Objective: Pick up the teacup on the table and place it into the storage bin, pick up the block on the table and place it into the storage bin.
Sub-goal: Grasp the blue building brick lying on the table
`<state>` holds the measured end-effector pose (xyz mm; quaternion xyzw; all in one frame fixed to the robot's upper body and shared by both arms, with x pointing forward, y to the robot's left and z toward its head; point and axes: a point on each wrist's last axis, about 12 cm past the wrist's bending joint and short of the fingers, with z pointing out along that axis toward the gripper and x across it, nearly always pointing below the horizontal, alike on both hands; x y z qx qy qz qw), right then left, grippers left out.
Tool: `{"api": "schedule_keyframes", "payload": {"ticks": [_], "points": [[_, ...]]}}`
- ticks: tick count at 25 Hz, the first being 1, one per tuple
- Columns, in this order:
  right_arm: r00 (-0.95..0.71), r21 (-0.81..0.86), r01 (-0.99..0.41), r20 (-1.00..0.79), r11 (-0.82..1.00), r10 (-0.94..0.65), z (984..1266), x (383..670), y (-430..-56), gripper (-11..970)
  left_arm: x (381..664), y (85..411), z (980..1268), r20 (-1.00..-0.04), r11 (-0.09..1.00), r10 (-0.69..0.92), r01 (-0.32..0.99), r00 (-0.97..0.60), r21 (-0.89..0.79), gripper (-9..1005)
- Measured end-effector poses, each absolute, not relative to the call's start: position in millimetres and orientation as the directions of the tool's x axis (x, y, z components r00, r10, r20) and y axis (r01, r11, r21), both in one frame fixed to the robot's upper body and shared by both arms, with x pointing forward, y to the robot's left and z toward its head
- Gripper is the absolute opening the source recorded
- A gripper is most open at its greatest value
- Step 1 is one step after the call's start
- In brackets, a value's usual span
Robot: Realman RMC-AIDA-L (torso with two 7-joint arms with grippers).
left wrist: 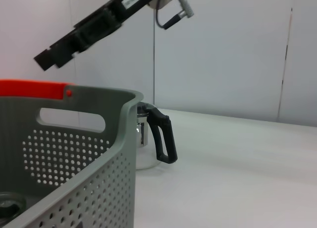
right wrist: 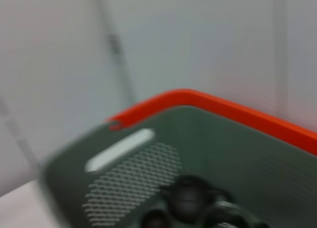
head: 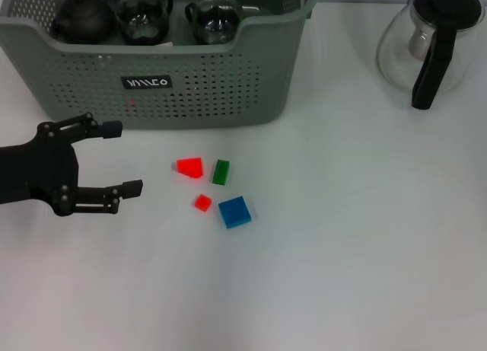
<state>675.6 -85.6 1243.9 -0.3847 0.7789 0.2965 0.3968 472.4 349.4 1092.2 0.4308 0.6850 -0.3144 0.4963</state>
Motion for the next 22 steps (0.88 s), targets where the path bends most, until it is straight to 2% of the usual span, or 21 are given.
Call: {"api": "schedule_keyframes", "payload": {"ticks": [5, 9, 16, 22], "points": [[-0.248, 0.110, -0.939, -0.873, 0.327, -0.420, 1247.1, 644.3, -87.6, 920, 472.8, 348.4, 1091.8, -0.950, 0.429, 0.280, 0.903, -0.137, -0.004, 920], [-0.236, 0.175, -0.970, -0.841, 0.168, -0.487, 1227.7, 613.9, -106.5, 918, 472.2, 349.6, 1091.7, -0.949, 0.432, 0.283, 0.902, -0.138, -0.003, 920], [-0.203, 0.205, -0.977, -0.806, 0.060, -0.555, 1191.7, 586.6, -132.1, 915, 474.5, 354.9, 1093.7, -0.945, 0.446, 0.295, 0.895, -0.140, 0.006, 919], [-0.201, 0.189, -0.978, -0.781, 0.084, -0.592, 1166.1, 582.0, -142.0, 916, 477.6, 352.8, 1093.9, -0.948, 0.459, 0.286, 0.888, -0.137, 0.011, 918]]}}
